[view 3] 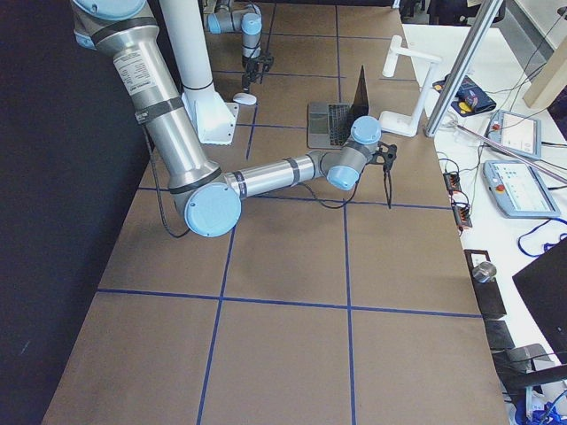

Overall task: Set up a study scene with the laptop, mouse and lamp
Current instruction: 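Release the pad and raise the right gripper while the left grasps the mouse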

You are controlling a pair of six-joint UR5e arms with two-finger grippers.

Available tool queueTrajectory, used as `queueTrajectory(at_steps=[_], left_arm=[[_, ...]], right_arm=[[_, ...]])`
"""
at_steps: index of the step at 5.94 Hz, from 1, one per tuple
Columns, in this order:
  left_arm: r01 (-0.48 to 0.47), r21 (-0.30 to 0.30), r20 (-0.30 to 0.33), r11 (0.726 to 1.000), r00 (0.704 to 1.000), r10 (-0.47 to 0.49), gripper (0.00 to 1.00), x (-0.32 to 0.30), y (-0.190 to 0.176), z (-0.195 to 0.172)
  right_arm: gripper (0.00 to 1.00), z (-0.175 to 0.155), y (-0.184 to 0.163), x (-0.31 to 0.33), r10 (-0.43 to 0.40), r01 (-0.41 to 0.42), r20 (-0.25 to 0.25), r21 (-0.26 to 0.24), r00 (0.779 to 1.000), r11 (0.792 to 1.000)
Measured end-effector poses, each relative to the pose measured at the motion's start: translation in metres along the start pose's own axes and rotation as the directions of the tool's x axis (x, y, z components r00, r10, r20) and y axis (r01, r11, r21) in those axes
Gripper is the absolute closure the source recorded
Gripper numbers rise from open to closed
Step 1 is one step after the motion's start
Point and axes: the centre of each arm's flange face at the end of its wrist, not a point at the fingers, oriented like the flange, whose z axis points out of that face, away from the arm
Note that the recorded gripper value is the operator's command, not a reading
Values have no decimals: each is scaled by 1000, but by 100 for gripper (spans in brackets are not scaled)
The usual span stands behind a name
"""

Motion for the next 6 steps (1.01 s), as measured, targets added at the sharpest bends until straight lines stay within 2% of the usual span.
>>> queueTrajectory(at_steps=[2,6], left_arm=[[-18,-4,-11,1000,1000,18,0,6,7,14],[-35,-29,6,999,999,35,0,14,19,32]], right_arm=[[0,2,2,2,-1,1,-2,-5,1000,1000],[0,8,6,2,-2,2,-6,-14,1000,1000]])
